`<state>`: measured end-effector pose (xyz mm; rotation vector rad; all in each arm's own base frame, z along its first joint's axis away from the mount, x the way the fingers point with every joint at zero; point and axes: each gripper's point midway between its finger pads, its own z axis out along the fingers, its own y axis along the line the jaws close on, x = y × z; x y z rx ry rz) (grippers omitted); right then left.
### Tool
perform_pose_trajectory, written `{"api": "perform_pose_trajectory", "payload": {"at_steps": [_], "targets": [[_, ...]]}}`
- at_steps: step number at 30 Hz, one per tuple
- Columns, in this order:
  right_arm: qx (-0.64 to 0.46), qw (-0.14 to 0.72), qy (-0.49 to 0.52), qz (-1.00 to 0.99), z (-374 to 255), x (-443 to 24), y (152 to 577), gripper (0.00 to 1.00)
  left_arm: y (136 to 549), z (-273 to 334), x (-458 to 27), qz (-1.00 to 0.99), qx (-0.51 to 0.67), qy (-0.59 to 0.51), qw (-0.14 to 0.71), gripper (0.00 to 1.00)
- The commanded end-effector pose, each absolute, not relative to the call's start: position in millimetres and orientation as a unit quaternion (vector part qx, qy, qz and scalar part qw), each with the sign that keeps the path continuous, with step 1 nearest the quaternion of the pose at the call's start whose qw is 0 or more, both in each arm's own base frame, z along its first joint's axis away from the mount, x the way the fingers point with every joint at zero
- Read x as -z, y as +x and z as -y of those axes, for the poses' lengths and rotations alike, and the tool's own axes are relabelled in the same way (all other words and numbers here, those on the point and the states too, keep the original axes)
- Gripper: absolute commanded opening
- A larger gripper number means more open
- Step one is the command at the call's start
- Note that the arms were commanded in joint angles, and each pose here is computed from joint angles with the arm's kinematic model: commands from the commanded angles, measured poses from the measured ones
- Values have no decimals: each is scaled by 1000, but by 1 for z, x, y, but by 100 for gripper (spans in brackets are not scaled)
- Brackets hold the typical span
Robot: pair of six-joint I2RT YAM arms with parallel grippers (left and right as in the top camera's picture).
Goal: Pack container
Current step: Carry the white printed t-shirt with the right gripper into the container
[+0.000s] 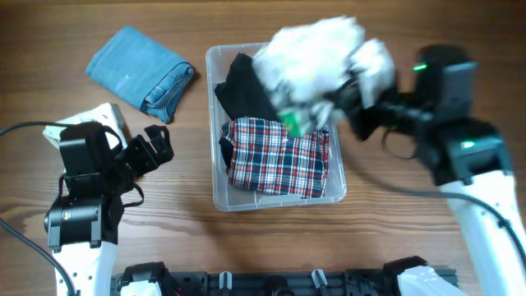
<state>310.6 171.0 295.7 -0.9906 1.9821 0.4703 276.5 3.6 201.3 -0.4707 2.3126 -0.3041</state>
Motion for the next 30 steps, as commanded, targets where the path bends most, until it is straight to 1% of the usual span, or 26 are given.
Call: {"api": "perform_pose_trajectory", "payload": {"at_steps": [1,5,9,11,12,13,15,16,17,18,20,21,22,23,24,26,28,29,30], "targets": [[-108,373,-553,-737,-203,-257,297,4,279,-4,-211,-899,120,-173,384,100],[-120,258,-658,-697,-221,-202,260,4,279,-4,-211,-899,120,-173,384,100],[-150,183,-691,-683,-225,-167,244,4,279,-4,-211,-899,120,-173,384,100],[-153,165,-689,-689,-227,-154,247,4,279,-4,-211,-899,120,-173,384,100],[-142,163,-686,-695,-225,-149,253,17,279,-4,-211,-899,120,-173,384,100],[-108,166,-661,-724,-220,-144,269,100,279,-4,-211,-899,120,-173,384,100],[7,198,-566,-800,-197,-145,316,100,279,-4,-211,-899,120,-173,384,100],[54,218,-527,-820,-185,-153,332,100,279,-4,-211,-899,120,-173,384,100],[66,232,-517,-821,-182,-160,336,100,279,-4,-211,-899,120,-173,384,100],[62,251,-514,-818,-185,-170,337,100,279,-4,-211,-899,120,-173,384,100],[15,301,-518,-801,-201,-197,331,100,279,-4,-211,-899,120,-173,384,100],[-19,318,-525,-789,-212,-207,325,90,279,-4,-211,-899,120,-173,384,100],[-59,331,-532,-777,-225,-215,318,38,279,-4,-211,-899,120,-173,384,100],[-90,333,-534,-772,-234,-217,313,15,279,-4,-211,-899,120,-173,384,100],[-119,327,-518,-781,-240,-215,310,4,279,-4,-211,-899,120,-173,384,100],[-156,292,-485,-809,-248,-196,307,4,279,-4,-211,-899,120,-173,384,100],[-173,240,-474,-829,-254,-161,306,5,279,-4,-211,-899,120,-173,384,100],[-186,188,-476,-839,-259,-124,299,4,279,-4,-211,-899,120,-173,384,100],[-193,154,-477,-843,-261,-101,293,4,279,-4,-211,-899,120,-173,384,100]]}}
